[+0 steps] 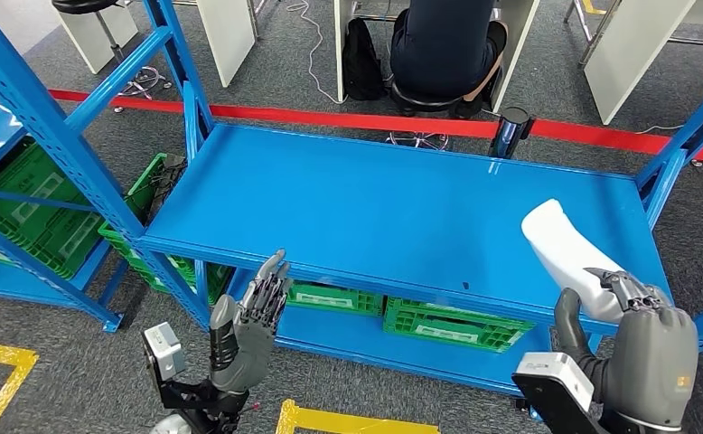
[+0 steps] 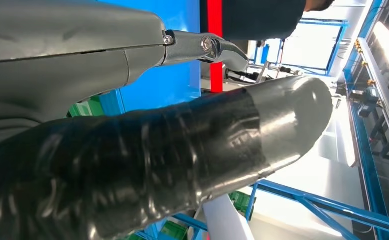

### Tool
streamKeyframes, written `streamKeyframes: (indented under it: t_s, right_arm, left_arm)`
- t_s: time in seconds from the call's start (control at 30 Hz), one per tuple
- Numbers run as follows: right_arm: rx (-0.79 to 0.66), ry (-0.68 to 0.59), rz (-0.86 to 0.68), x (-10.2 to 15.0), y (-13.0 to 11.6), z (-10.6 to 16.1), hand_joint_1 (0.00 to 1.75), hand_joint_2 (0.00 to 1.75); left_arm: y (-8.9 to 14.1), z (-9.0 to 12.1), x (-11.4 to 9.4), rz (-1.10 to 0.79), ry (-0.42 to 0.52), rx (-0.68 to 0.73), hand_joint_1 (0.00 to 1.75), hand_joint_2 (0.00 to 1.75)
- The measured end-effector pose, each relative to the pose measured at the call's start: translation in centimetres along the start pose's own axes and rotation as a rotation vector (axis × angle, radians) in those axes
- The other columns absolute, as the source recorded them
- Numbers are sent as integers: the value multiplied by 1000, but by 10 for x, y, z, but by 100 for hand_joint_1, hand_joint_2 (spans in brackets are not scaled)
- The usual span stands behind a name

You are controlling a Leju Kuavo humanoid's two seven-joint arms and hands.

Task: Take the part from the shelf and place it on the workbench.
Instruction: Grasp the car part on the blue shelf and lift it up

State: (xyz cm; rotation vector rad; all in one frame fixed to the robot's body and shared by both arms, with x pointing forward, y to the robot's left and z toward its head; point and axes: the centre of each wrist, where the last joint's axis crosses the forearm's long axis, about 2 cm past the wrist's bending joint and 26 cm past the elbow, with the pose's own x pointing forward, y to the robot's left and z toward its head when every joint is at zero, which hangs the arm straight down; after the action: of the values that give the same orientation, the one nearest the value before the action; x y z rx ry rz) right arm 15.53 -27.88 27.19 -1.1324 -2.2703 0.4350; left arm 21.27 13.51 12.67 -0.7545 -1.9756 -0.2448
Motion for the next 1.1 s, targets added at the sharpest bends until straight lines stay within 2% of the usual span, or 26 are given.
streamKeyframes:
  t_s: [0.33, 0.5, 0.7, 0.87, 1.1]
  right_arm:
    - [-23, -74, 9, 17, -4, 0, 175, 175]
    - [-87, -167, 66, 39, -6, 3, 175, 175]
    - [-138, -216, 63, 55, -5, 12, 175, 175]
    - [-169, -222, 9, 66, -4, 19, 175, 175]
    - [-215, -159, -70, 77, -9, 21, 175, 175]
  left_arm:
    - [0, 0, 0, -8, -5, 6, 0, 0]
    - [2, 0, 3, -44, -25, 20, 0, 0]
    - [2, -3, 12, -74, -69, 33, 0, 0]
    - [2, -7, 23, -105, -126, 36, 0, 0]
    - [0, -11, 35, -129, -184, 38, 0, 0]
